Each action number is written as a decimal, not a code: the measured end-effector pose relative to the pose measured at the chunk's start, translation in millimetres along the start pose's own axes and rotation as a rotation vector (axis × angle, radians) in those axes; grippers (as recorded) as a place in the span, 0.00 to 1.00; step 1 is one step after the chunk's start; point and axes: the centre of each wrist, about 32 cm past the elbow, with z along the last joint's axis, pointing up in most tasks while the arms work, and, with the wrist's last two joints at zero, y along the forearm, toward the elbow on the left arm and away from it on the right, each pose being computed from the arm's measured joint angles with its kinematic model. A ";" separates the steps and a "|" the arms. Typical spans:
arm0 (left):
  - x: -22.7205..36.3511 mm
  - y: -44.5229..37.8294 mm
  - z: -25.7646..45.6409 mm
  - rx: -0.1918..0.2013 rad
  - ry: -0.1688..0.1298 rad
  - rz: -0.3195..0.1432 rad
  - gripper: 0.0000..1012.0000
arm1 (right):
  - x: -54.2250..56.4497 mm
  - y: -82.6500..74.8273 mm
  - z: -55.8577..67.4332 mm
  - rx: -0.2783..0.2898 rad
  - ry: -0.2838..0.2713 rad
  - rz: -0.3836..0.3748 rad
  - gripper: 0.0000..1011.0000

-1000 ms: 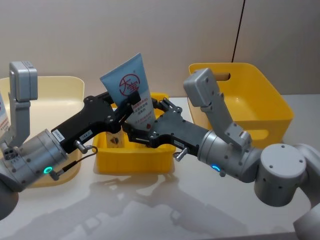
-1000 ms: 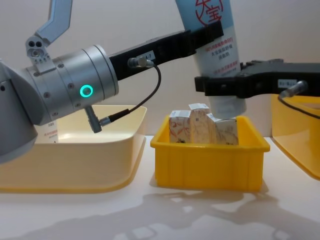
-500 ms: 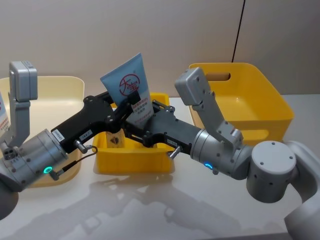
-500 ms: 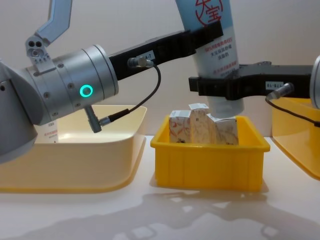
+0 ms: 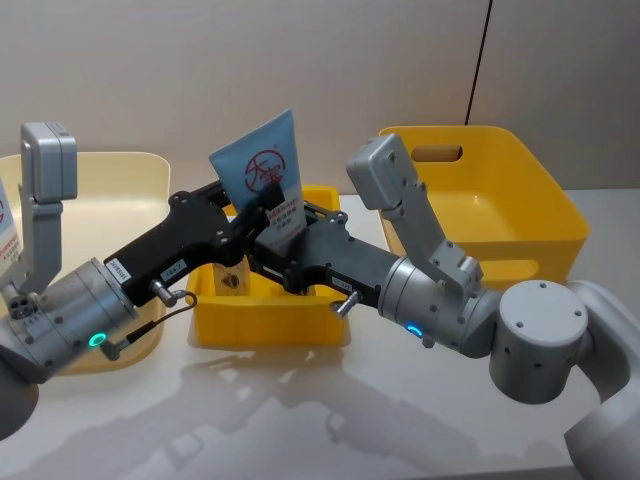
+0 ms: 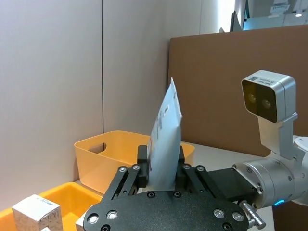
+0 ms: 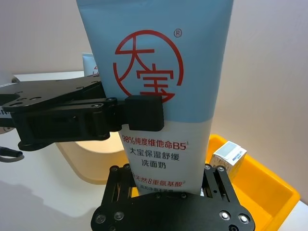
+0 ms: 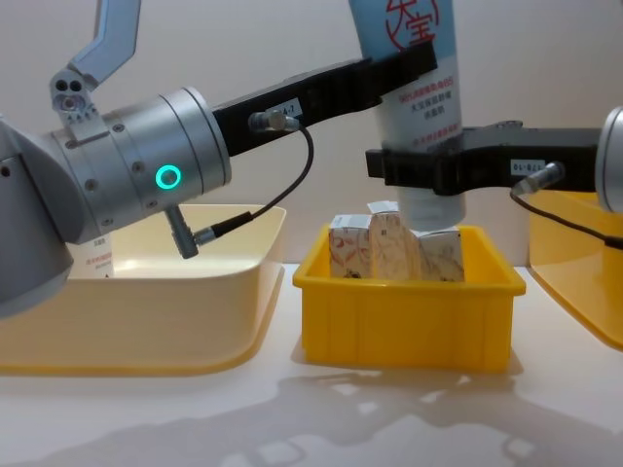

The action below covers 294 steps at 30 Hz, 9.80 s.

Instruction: Bimanual collaborative sorting of washing and personal care products

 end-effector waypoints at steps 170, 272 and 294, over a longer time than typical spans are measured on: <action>0.1 0.1 0.0 0.000 0.000 0.001 0.99 | 43.0 -64.2 -21.1 0.166 -0.022 -0.716 0.99; -59.1 62.9 -25.9 0.302 -0.422 0.626 0.99 | -57.8 16.7 -40.0 -0.025 0.105 -0.378 0.99; -59.1 62.9 -25.9 0.302 -0.422 0.626 0.99 | -67.2 42.7 -46.9 -0.091 0.152 -0.467 0.99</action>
